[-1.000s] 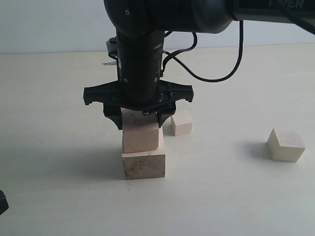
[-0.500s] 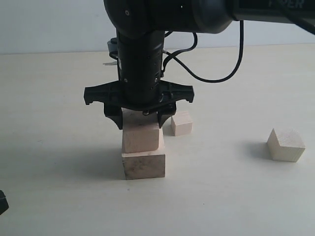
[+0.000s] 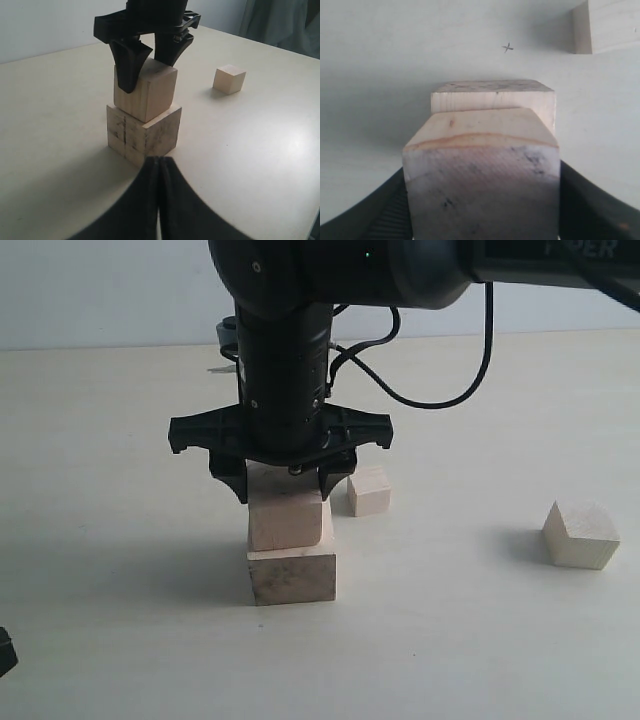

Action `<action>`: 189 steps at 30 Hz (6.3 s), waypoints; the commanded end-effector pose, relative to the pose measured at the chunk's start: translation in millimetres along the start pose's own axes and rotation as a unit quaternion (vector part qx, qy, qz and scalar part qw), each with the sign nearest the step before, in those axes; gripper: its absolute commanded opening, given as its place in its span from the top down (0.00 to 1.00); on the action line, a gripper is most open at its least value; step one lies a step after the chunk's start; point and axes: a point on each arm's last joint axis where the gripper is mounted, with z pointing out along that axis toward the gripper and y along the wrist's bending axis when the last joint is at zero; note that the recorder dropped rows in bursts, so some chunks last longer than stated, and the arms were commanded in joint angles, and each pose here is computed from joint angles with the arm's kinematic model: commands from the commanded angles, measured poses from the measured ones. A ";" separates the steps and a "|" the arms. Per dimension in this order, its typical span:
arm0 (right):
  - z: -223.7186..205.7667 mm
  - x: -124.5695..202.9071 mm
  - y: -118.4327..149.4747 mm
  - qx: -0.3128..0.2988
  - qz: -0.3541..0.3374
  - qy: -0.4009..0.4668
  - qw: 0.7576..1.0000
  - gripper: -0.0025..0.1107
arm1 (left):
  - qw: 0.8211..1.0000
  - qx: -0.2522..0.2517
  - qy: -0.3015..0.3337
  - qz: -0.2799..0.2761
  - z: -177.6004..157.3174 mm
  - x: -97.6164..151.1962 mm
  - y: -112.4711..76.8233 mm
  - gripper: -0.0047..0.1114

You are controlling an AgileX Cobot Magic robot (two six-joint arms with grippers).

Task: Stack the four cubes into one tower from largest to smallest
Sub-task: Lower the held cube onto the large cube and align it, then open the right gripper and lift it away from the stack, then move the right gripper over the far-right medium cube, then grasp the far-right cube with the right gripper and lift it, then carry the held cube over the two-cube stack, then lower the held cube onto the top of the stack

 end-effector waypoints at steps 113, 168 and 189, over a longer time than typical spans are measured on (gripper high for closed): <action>-62.5 50.1 -211.5 0.007 -0.023 -0.085 0.996 0.97 | 1.000 0.000 -0.004 -0.004 -0.5 -0.4 -0.1 0.96; -76.7 6.0 -11.1 -0.063 -0.099 -0.041 0.992 0.97 | 1.000 0.000 -0.004 -0.004 -0.5 -0.4 -0.1 0.96; -58.1 3.3 -6.6 -0.052 -0.090 -0.021 0.994 0.97 | 1.000 0.000 -0.004 -0.004 -0.5 -0.4 -0.1 0.96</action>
